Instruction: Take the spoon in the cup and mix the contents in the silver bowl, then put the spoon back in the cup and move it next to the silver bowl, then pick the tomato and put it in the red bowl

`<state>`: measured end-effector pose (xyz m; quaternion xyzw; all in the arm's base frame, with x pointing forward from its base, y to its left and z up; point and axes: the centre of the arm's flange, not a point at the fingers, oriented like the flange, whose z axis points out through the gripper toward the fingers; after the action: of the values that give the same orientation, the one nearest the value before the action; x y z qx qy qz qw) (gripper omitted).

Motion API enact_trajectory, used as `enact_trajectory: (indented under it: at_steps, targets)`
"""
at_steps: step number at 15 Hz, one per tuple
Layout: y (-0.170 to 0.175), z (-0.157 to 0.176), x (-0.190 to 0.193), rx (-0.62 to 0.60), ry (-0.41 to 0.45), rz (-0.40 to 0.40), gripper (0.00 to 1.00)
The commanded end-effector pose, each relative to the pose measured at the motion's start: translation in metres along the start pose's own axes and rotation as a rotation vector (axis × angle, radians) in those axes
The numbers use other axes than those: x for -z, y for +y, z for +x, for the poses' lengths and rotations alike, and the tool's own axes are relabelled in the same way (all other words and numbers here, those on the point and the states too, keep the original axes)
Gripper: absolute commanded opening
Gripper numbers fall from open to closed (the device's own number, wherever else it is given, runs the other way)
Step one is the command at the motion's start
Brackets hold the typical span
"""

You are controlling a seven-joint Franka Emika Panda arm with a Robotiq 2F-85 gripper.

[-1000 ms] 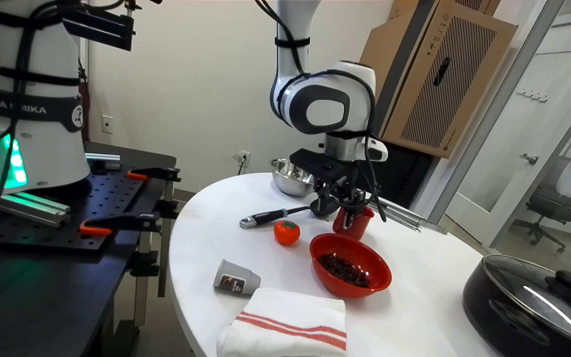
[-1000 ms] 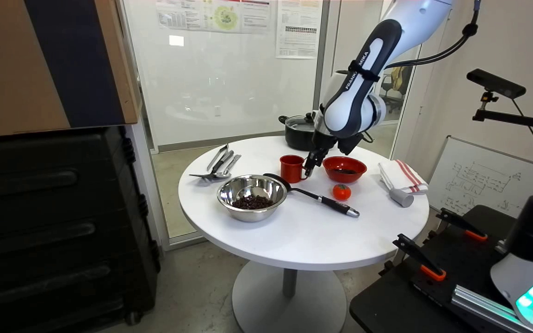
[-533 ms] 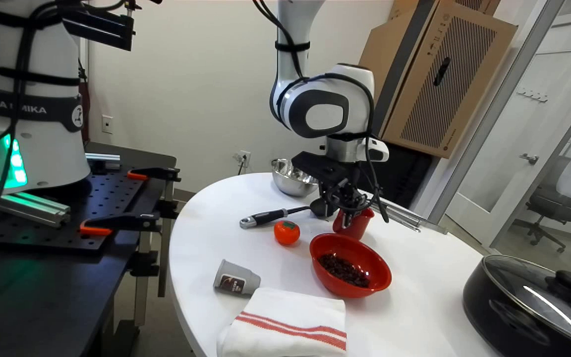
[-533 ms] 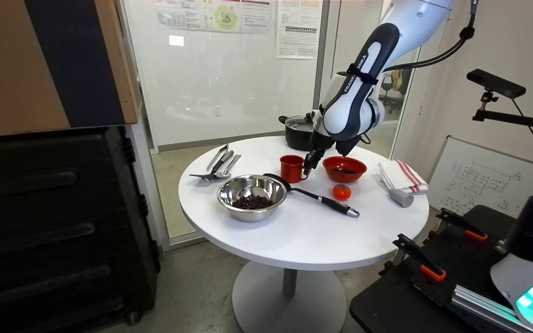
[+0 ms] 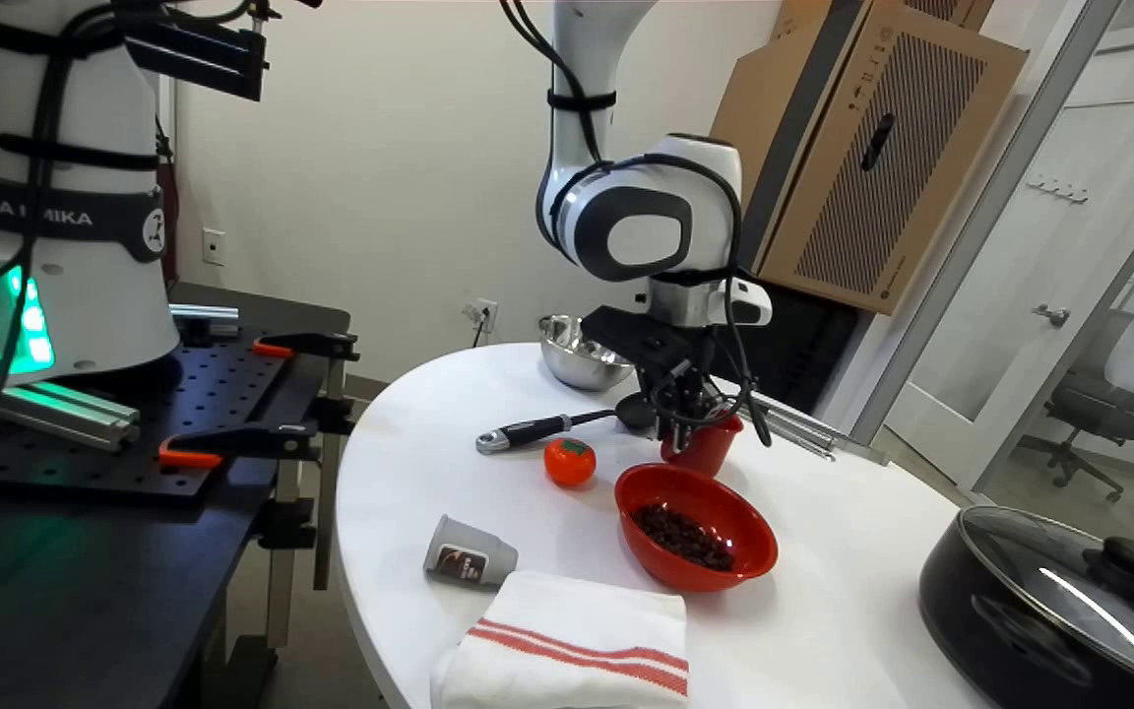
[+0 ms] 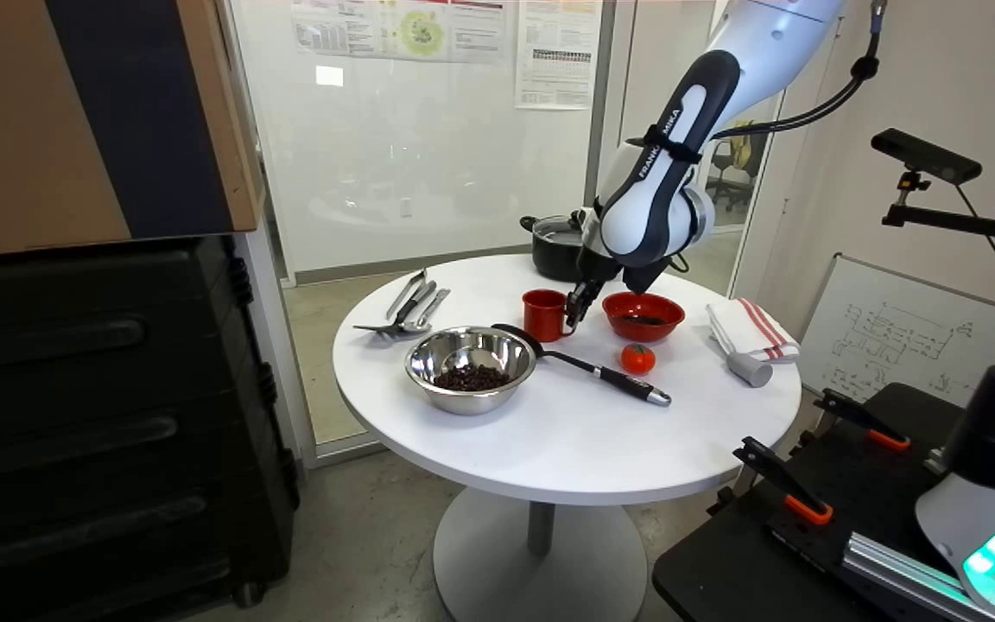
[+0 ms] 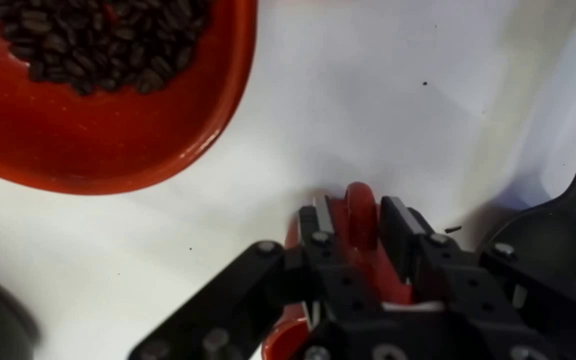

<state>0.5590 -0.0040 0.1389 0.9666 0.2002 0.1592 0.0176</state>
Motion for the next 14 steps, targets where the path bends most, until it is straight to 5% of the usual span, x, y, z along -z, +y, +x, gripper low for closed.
enact_trajectory:
  at_steps: [1, 4, 14]
  targets:
    - [-0.004, 0.005, -0.007, -0.008, 0.023, -0.013, 0.18]
    - [-0.007, 0.006, -0.007, -0.009, 0.028, -0.014, 0.01]
    - [-0.005, 0.014, 0.005, -0.042, 0.088, -0.024, 0.04]
